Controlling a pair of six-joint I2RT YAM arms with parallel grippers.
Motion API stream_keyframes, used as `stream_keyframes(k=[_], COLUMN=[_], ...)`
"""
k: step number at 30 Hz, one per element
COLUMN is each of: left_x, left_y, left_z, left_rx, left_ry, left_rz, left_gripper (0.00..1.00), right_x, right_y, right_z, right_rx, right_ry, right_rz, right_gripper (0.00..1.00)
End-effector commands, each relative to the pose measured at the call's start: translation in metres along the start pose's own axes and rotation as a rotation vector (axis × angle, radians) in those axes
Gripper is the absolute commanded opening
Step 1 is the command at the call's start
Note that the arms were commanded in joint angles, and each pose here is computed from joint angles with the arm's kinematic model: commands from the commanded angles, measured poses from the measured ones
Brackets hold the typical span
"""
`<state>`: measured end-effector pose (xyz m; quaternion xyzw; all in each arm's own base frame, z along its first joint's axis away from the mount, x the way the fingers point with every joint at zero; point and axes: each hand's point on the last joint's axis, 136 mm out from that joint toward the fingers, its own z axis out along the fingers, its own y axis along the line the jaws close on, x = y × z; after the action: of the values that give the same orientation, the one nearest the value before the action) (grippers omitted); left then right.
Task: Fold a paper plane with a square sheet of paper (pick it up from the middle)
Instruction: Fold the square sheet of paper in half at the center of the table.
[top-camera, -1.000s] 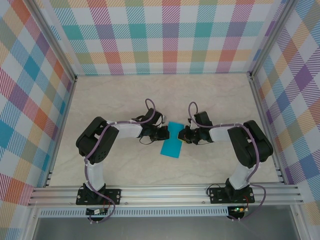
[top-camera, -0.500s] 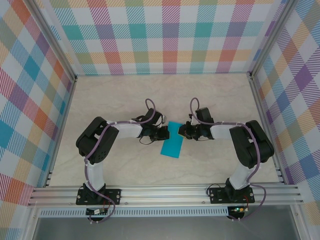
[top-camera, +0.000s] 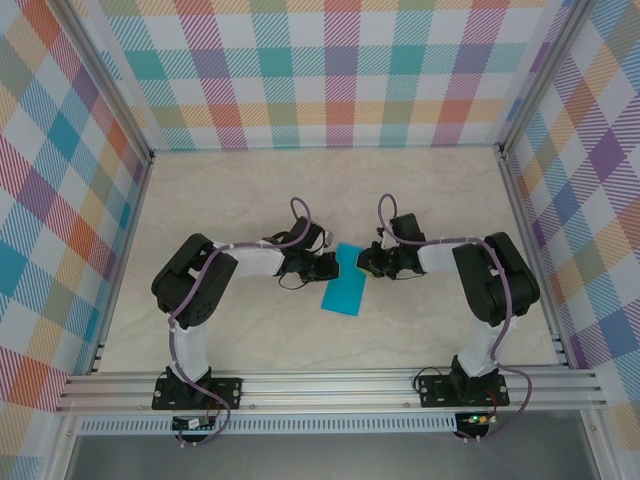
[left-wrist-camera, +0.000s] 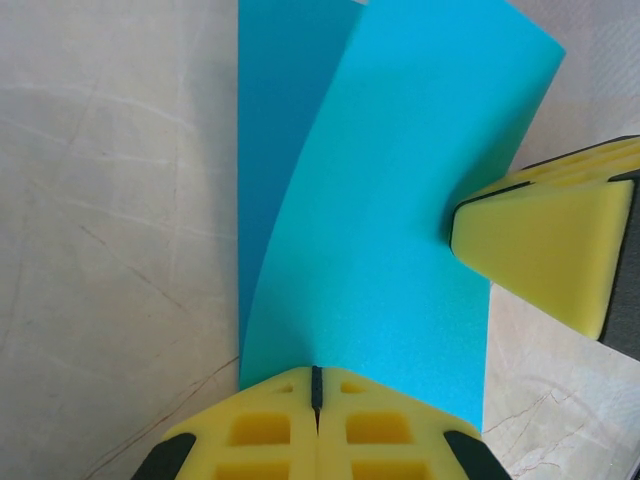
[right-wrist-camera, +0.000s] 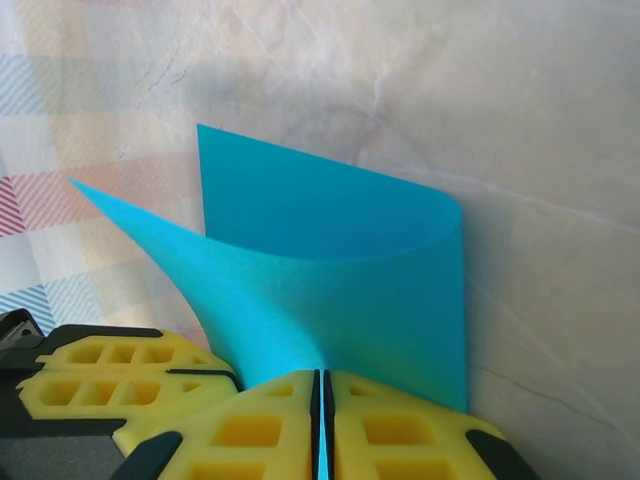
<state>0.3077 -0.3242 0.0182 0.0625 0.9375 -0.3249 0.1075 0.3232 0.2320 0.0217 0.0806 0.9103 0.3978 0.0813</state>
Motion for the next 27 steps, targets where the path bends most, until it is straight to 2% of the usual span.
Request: stream_keyframes(k=[1,6,14,23,27], left_x=[0.056,0.055,0.056,0.056,0.056], left_y=[0.057,0.056,0.058,0.056,0.056], left_z=[0.013,0.013,0.012,0.011,0.011], left_rx=[-0.188,-0.189,-0.193,-0.192,-0.188], left_ry=[0.159,0.156,0.157,0.158,0.159], left_rz=[-0.058,-0.053,-0.055,-0.051,-0.051], left_gripper=[0.0,0.0,0.0,0.0,0.0], right_x=[-0.018,-0.027,-0.022,-0.042,-0.046], right_y=[0.017,0.003,-0.017,0.006,0.001], right_z=[-0.011,-0.008,0.006,-0.013,-0.008], right_rx=[-0.031,-0.016,0.002,0.009,0.032], right_ry=[-0.022,-0.018,0.013,-0.025,-0.012], right_rz=[-0.056,-0.029,0.01,-0.036,-0.034], right_gripper=[0.12,0.12,0.12,0.12,0.12])
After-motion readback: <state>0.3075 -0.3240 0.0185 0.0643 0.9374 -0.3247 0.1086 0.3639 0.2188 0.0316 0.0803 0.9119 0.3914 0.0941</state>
